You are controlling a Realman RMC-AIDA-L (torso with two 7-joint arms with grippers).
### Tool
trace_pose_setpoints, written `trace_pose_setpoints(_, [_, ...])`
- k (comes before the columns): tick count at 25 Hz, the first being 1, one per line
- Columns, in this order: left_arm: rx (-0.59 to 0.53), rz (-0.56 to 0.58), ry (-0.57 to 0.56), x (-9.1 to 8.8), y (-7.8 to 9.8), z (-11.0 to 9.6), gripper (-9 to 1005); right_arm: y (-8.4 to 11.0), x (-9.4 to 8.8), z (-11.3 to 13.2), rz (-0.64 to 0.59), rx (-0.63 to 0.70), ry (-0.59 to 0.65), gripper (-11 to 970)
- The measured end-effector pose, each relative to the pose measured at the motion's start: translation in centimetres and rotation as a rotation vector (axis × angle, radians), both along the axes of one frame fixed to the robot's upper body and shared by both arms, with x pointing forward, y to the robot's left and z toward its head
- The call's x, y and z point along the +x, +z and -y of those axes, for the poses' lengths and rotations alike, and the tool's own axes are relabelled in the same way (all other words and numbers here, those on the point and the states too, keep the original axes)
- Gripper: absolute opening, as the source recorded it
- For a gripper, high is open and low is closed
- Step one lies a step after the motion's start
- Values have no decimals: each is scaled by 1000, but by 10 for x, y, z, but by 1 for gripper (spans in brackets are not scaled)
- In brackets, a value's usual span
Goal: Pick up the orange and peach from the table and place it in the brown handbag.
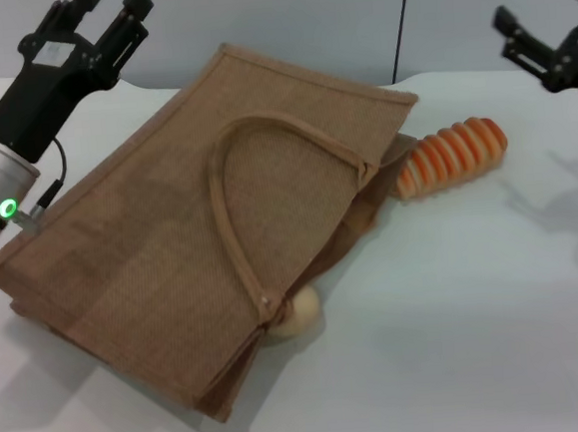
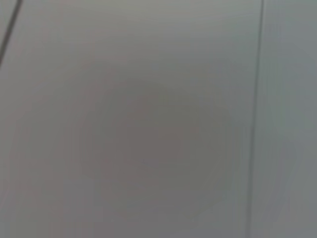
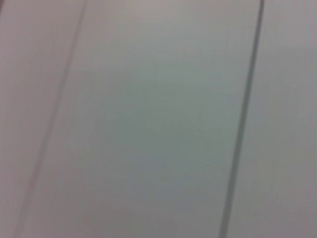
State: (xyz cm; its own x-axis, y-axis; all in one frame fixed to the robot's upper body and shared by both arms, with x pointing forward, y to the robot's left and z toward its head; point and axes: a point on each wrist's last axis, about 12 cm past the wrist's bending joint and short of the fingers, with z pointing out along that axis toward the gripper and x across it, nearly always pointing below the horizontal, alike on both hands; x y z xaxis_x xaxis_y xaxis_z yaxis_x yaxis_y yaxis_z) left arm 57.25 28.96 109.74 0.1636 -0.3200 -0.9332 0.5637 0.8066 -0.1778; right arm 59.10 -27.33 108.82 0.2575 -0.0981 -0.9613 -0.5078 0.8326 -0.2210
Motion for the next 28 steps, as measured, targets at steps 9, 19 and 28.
trace_pose_setpoints(9, [62, -30, 329, -2, -27, 6, 766, -13, -15, 32, 47, 15, -289, 837])
trace_pose_setpoints(19, [51, -109, 439, 1, -36, 0, 779, -20, -18, 43, 12, 49, -380, 834])
trace_pose_setpoints(28, [46, -115, 428, 1, -36, 3, 776, -23, -18, 43, -11, 37, -381, 834])
